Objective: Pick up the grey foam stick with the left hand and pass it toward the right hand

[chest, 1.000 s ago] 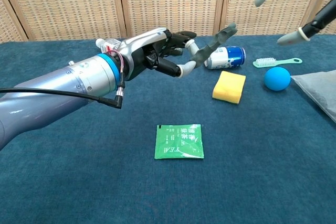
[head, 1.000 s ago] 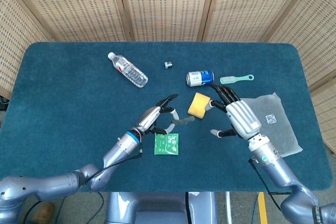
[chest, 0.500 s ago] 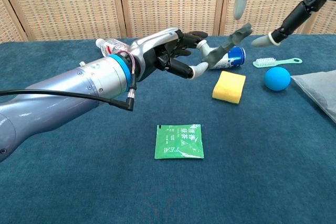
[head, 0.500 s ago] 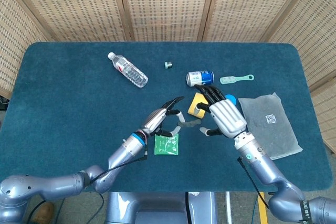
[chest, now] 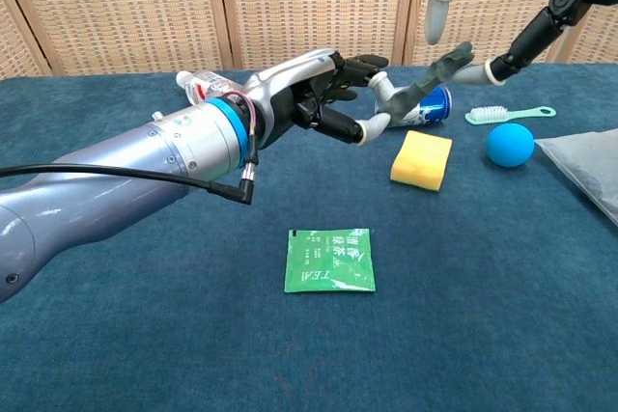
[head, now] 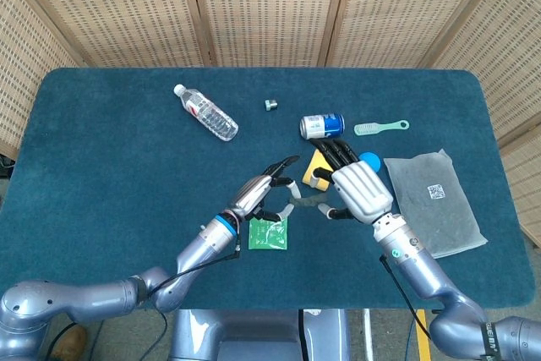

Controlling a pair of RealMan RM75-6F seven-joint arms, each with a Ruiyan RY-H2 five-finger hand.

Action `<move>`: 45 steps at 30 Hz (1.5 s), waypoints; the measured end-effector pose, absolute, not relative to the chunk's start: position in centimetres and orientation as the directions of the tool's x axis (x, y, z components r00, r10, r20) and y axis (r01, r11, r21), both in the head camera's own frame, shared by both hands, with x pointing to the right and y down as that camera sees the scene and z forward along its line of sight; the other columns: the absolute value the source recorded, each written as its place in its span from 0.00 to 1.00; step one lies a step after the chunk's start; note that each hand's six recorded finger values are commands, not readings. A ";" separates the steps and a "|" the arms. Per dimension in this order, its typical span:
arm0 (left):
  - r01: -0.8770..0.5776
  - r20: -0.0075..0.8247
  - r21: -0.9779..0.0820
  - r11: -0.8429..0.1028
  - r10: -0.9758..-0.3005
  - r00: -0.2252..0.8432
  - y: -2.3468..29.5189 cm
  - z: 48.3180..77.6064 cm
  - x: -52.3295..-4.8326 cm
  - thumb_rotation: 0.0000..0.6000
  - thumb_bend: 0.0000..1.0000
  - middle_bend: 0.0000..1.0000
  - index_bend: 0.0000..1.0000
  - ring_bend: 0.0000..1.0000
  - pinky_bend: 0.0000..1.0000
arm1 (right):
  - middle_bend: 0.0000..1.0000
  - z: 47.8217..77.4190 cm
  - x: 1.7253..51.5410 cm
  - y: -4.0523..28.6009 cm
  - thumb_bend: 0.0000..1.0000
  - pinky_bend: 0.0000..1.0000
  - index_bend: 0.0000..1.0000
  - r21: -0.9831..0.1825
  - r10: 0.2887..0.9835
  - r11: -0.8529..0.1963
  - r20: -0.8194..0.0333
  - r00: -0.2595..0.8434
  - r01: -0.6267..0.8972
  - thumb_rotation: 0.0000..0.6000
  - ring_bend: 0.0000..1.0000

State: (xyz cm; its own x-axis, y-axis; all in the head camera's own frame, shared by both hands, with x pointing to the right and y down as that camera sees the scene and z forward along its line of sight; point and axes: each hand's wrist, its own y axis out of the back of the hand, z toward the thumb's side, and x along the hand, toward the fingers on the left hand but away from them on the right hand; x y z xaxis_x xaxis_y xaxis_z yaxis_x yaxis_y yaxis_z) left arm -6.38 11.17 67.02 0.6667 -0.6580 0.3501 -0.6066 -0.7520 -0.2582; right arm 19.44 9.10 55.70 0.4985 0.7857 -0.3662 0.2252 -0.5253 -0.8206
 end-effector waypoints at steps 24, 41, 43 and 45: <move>-0.609 0.348 -0.254 -0.751 -0.659 0.667 11.2 66.5 -6.2 1.00 0.47 0.00 0.80 0.00 0.00 | 0.05 55.8 18.9 9.6 0.53 0.00 0.57 -0.815 0.773 -0.538 -0.375 0.512 0.214 1.00 0.00; -0.616 0.346 -0.258 -0.744 -0.666 0.661 10.9 66.5 -6.5 1.00 0.47 0.00 0.81 0.00 0.00 | 0.13 55.6 17.9 10.3 0.82 0.00 0.88 -0.915 0.757 -0.400 -0.291 0.584 0.062 1.00 0.00; -0.618 0.347 -0.257 -0.743 -0.668 0.659 10.9 66.6 -6.5 1.00 0.47 0.00 0.81 0.00 0.00 | 0.14 55.6 17.8 10.4 0.83 0.00 0.90 -0.927 0.754 -0.373 -0.277 0.596 0.042 1.00 0.00; -0.620 0.348 -0.258 -0.741 -0.670 0.656 10.8 66.6 -6.7 1.00 0.47 0.00 0.81 0.00 0.00 | 0.14 55.5 17.7 10.5 0.83 0.00 0.91 -0.939 0.750 -0.344 -0.262 0.607 0.020 1.00 0.00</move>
State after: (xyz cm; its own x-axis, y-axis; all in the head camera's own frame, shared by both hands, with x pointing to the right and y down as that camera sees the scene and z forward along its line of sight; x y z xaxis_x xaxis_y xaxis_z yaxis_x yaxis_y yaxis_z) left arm -6.66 10.78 66.64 0.6556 -0.6701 0.3481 -0.6204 -0.7407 -0.2576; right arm 17.75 10.48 55.49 0.6073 0.7500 -0.2622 0.0201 -0.3444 -0.9386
